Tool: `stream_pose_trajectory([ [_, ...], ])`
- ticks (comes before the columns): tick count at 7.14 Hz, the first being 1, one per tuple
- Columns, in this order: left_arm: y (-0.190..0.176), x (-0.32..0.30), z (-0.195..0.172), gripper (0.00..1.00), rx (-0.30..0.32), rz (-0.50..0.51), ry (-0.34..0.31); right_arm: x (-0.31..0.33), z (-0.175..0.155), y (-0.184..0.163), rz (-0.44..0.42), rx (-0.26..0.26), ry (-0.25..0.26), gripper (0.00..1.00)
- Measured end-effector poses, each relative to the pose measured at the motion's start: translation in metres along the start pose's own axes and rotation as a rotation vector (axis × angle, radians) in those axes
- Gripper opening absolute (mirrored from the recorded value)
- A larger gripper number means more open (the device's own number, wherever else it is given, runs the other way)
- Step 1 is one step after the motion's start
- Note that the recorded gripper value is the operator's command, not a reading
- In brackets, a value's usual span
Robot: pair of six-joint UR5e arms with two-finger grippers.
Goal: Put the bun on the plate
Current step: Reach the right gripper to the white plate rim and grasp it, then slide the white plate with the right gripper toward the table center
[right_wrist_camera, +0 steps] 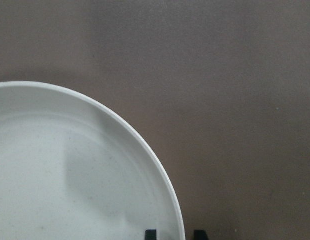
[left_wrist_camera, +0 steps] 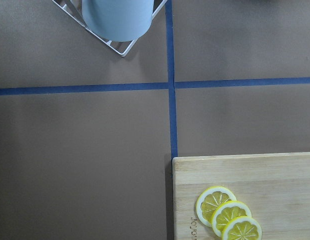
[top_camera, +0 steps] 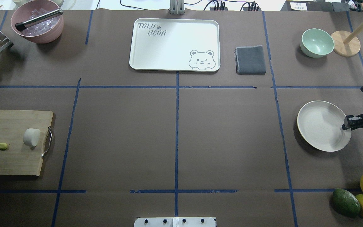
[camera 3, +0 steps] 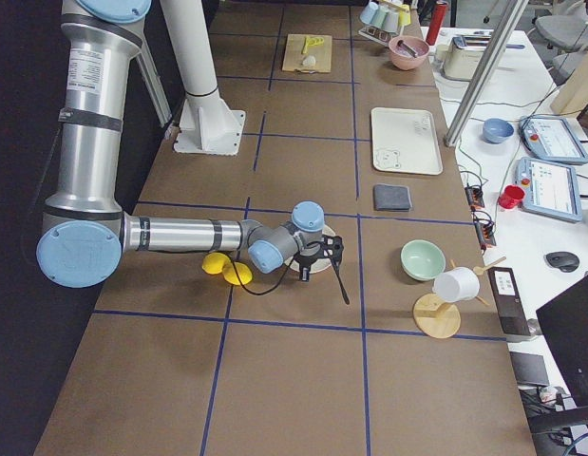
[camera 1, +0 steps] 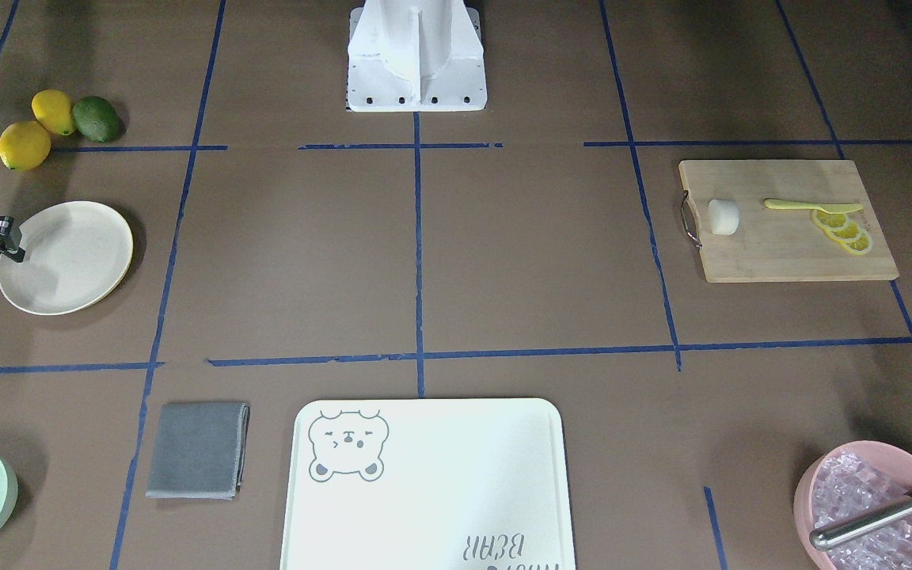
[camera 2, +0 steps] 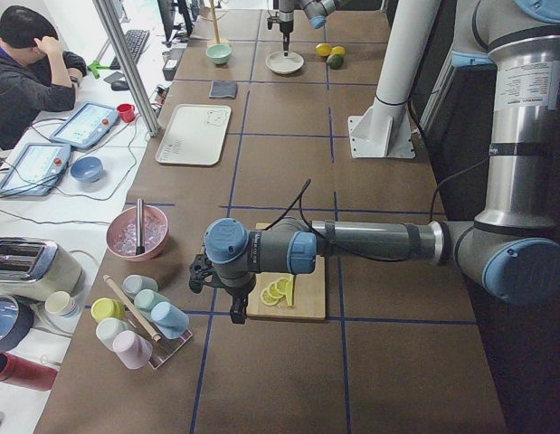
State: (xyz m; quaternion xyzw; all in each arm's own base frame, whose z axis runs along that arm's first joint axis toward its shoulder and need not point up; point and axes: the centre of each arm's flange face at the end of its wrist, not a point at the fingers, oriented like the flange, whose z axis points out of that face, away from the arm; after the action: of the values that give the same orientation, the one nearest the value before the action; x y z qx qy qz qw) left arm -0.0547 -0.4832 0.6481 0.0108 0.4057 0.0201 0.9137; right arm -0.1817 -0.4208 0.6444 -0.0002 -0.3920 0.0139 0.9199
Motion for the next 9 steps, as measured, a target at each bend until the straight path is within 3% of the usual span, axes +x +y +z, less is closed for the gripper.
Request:
stream_pose_trajectory([
  [2,-0.002,0.002,-0.001,1.0,0.003,0.002,0.0,-0.008,-0.01,0.0,-0.007,0.014,-0.014,0.0],
  [4,-0.005,0.005,-0.005,1.0,0.01,0.008,-0.002,-0.021,-0.049,0.003,-0.017,0.06,-0.068,0.0],
  [7,-0.006,0.006,-0.006,1.0,0.013,0.012,-0.005,-0.065,-0.123,-0.029,0.015,0.107,-0.25,0.0],
  [9,-0.006,0.006,-0.006,1.0,0.012,0.011,-0.005,-0.147,-0.141,-0.063,0.087,0.098,-0.34,0.0],
])
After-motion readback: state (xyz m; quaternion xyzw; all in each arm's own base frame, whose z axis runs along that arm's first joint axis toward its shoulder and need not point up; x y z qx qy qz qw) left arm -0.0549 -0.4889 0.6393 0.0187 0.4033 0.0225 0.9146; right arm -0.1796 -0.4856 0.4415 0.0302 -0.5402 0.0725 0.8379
